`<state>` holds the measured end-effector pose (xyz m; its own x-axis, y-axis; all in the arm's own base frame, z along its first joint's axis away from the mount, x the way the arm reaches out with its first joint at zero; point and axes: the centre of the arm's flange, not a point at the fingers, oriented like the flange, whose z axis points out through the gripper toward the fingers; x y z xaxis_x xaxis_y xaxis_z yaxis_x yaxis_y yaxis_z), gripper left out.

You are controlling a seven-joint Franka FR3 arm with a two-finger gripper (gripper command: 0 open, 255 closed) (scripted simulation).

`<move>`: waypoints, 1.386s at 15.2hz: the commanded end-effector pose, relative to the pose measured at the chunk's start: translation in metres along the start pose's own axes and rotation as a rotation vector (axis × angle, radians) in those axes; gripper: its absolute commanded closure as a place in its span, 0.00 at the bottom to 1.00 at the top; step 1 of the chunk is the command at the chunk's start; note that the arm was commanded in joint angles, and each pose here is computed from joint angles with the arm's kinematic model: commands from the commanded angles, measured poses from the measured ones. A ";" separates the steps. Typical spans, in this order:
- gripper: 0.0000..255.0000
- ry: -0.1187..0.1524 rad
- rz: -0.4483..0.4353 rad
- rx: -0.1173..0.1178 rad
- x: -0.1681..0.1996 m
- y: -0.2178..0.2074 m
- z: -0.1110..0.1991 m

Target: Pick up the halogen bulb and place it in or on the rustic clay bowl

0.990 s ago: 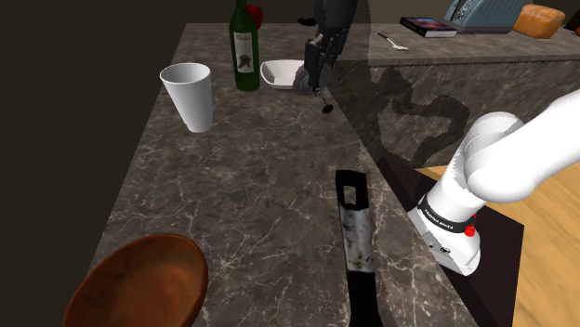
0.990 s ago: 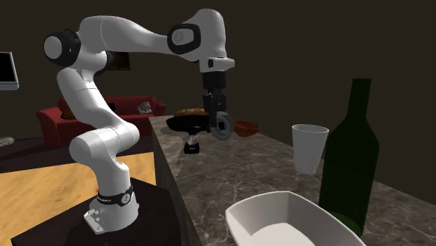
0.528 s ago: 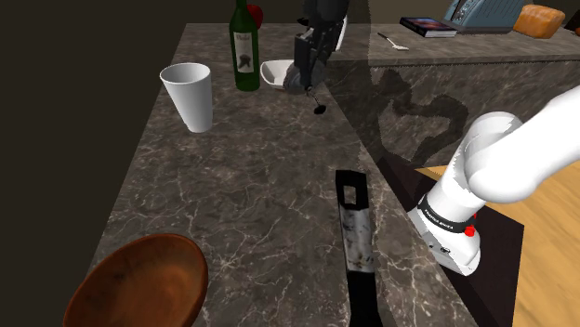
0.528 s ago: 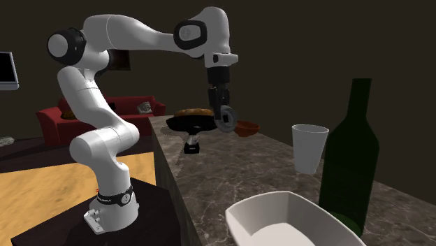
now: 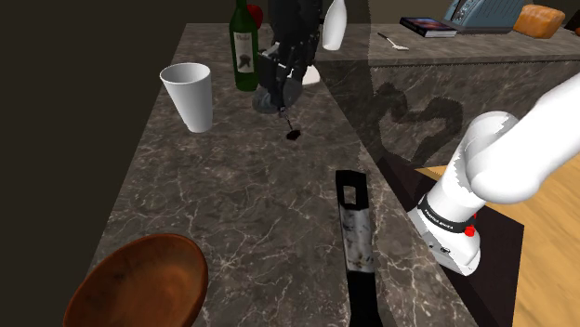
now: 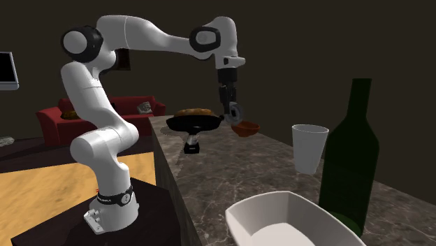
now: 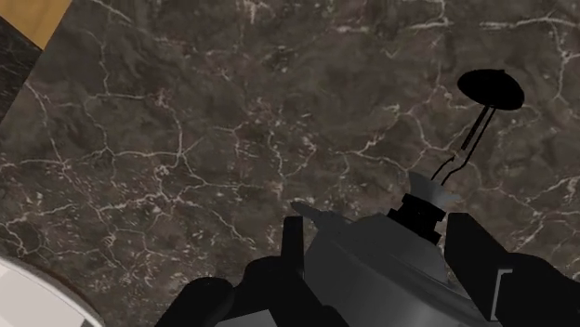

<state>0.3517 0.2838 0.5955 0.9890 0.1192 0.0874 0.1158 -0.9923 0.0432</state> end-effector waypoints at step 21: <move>1.00 0.000 0.001 0.001 -0.011 -0.291 -0.018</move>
<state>0.3058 0.5589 0.5994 0.9887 0.1219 0.0867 0.1187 -0.9921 0.0408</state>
